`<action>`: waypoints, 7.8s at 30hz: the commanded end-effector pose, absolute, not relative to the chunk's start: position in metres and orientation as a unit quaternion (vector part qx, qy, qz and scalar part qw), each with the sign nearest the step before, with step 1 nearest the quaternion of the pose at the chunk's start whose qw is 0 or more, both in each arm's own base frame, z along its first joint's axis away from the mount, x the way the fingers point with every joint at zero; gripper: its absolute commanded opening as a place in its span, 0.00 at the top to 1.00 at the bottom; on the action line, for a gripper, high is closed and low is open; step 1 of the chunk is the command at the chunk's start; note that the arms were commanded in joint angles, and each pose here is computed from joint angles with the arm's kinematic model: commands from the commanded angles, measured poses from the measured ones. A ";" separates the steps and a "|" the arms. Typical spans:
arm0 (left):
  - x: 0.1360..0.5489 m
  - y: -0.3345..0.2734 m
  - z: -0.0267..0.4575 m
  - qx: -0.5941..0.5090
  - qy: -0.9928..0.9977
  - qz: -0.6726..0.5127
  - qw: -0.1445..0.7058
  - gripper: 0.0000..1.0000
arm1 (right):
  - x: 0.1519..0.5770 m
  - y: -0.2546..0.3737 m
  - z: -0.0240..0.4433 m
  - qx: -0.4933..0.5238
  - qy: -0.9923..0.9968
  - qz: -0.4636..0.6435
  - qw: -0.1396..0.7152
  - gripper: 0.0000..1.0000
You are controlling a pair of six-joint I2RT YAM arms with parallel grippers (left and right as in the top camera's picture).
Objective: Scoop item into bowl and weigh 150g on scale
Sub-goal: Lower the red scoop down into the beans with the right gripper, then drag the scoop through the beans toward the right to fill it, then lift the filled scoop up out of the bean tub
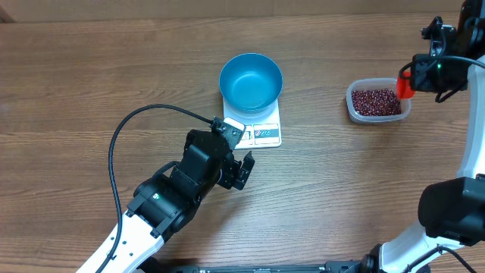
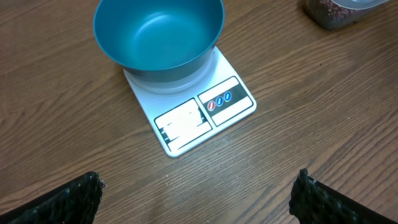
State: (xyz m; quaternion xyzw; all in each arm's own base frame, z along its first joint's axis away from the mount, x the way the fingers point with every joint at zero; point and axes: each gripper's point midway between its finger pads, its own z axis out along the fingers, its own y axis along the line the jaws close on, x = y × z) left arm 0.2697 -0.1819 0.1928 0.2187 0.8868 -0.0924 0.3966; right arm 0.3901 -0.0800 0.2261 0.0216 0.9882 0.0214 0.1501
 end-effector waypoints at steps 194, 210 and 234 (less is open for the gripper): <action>0.269 -0.182 0.188 0.229 0.888 -0.090 0.388 0.00 | 0.377 -0.059 0.094 0.123 0.918 0.339 0.166 0.96; 0.267 -0.181 0.185 0.230 0.891 -0.087 0.381 0.00 | 0.376 -0.070 0.102 0.142 0.902 0.365 0.183 0.96; 0.267 -0.181 0.185 0.230 0.891 -0.086 0.381 0.00 | 0.374 -0.071 0.123 0.162 0.864 0.432 0.202 0.96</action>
